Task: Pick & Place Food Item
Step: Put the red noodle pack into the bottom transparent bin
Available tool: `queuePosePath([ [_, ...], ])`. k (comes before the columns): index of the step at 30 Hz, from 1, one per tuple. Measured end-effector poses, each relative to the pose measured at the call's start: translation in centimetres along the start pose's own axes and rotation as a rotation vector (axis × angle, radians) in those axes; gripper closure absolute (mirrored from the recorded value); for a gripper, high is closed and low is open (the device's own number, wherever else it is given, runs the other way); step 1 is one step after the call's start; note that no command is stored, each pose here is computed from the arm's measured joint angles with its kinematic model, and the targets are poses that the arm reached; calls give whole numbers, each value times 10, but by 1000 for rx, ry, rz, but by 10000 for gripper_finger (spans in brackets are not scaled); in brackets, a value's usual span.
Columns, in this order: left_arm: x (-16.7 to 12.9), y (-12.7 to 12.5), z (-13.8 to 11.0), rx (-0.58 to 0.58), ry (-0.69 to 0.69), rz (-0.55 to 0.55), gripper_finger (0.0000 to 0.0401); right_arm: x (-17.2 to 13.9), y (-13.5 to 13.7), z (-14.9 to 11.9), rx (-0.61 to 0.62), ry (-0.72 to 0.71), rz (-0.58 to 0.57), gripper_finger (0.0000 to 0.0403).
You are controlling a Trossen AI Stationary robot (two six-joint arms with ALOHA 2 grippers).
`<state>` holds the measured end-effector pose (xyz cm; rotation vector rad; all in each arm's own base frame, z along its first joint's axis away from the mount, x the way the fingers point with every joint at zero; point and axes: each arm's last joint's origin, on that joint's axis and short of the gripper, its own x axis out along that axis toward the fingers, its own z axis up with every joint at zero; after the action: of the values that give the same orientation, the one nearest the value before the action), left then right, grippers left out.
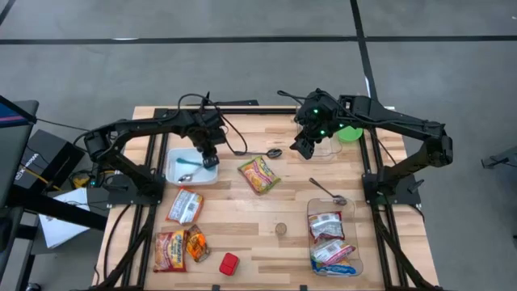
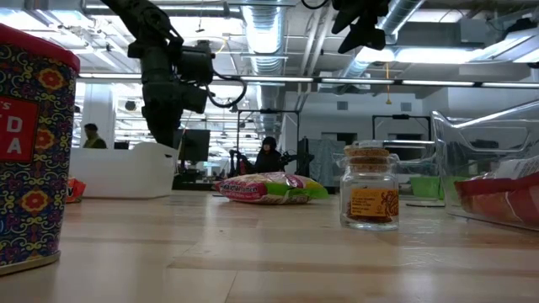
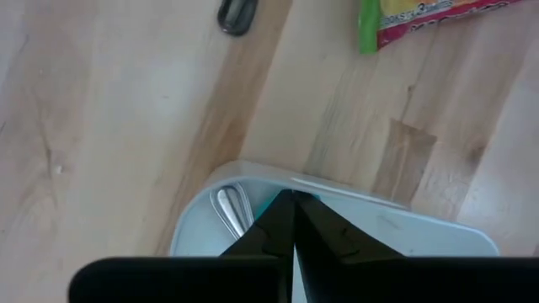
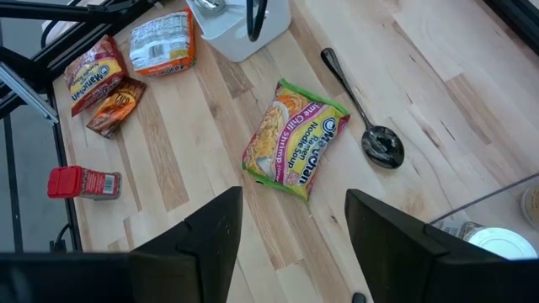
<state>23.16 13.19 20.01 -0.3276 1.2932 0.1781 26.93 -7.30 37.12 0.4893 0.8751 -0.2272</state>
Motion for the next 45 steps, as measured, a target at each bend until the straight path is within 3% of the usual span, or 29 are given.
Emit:
queuePosePath([
  [45,-1,-6,-5,11,52,9,399,0,0,-1,0,7,0,198],
])
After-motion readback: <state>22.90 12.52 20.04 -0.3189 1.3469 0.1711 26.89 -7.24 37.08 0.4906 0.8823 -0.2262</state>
